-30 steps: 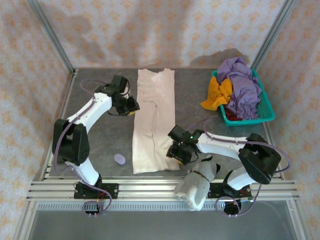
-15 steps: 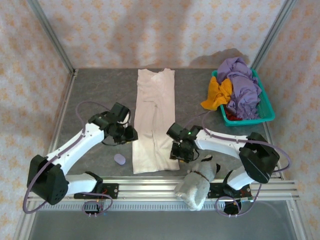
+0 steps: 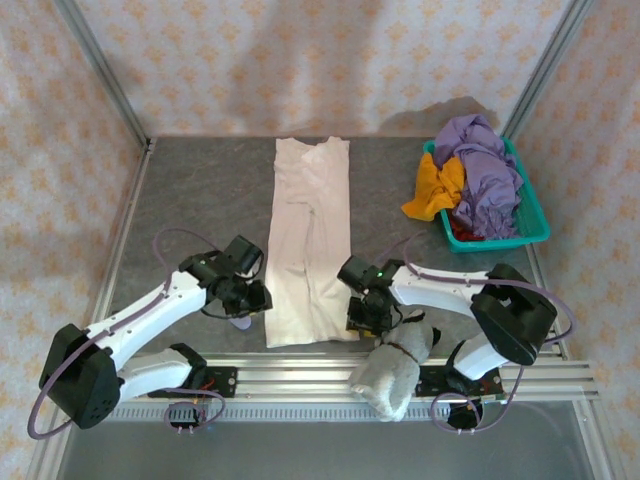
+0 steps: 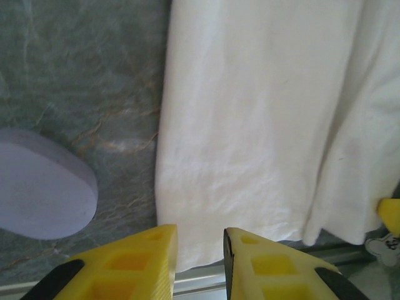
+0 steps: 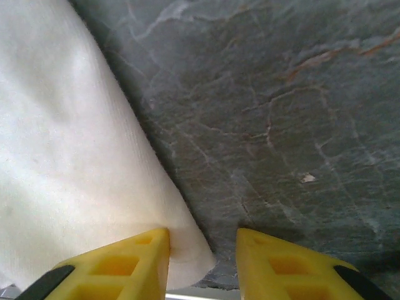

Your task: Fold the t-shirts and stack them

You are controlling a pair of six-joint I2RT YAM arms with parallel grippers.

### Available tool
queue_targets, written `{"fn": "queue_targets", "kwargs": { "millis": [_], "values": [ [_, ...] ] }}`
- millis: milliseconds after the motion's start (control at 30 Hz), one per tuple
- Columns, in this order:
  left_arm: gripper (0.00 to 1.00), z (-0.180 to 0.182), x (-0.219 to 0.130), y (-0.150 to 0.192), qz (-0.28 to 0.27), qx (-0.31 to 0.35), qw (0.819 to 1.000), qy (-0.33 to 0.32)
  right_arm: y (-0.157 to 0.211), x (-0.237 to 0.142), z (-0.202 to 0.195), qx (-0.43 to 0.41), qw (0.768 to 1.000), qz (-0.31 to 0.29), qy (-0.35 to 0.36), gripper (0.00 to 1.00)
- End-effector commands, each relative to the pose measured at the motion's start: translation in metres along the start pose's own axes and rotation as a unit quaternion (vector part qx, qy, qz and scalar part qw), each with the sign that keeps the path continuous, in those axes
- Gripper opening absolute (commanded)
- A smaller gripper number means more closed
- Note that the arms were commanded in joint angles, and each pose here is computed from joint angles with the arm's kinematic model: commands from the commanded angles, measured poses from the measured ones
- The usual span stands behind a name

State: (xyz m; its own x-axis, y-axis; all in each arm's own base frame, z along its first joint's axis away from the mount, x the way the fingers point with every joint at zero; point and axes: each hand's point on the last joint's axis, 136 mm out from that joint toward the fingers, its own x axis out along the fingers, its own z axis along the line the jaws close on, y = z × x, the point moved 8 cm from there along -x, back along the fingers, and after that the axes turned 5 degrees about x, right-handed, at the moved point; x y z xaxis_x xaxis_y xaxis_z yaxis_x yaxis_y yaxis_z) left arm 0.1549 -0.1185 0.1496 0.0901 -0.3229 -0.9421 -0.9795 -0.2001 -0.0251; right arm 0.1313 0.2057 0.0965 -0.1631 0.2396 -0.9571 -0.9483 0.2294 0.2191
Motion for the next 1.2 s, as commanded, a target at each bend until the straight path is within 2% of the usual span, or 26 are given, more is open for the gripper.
{"fn": "queue_targets", "kwargs": {
  "millis": [0, 300, 567, 767, 867, 933, 1100, 1167],
  "values": [
    [0.28, 0.006, 0.005, 0.01, 0.003, -0.01, 1.0, -0.009, 0.001, 0.004, 0.002, 0.0, 1.0, 0.007, 0.0, 0.32],
    [0.32, 0.011, 0.024, 0.024, 0.026, -0.014, 1.0, -0.01, 0.002, 0.01, 0.007, -0.005, 1.0, 0.026, -0.001, 0.28],
    [0.32, 0.007, 0.04, 0.034, 0.049, -0.005, 0.999, -0.015, 0.002, 0.008, 0.011, -0.015, 0.999, 0.033, 0.003, 0.12],
    [0.3, 0.013, 0.047, 0.039, 0.053, 0.002, 0.997, -0.051, 0.003, 0.007, 0.008, -0.014, 0.999, 0.03, 0.001, 0.06],
    [0.3, 0.011, 0.054, 0.039, 0.054, 0.001, 0.997, -0.047, 0.003, 0.006, 0.009, -0.015, 0.999, 0.028, -0.002, 0.03],
    [0.23, 0.008, 0.058, 0.038, 0.05, -0.005, 0.998, -0.034, 0.003, 0.004, 0.009, -0.015, 0.999, 0.028, -0.004, 0.01],
    [0.01, 0.005, 0.058, 0.039, 0.046, -0.014, 0.999, -0.022, 0.008, 0.0, 0.005, -0.008, 0.999, 0.033, -0.012, 0.0],
    [0.0, 0.006, 0.054, 0.04, 0.043, -0.012, 0.999, -0.025, 0.011, -0.001, 0.001, -0.006, 0.999, 0.04, -0.014, 0.0]
  ]
}}
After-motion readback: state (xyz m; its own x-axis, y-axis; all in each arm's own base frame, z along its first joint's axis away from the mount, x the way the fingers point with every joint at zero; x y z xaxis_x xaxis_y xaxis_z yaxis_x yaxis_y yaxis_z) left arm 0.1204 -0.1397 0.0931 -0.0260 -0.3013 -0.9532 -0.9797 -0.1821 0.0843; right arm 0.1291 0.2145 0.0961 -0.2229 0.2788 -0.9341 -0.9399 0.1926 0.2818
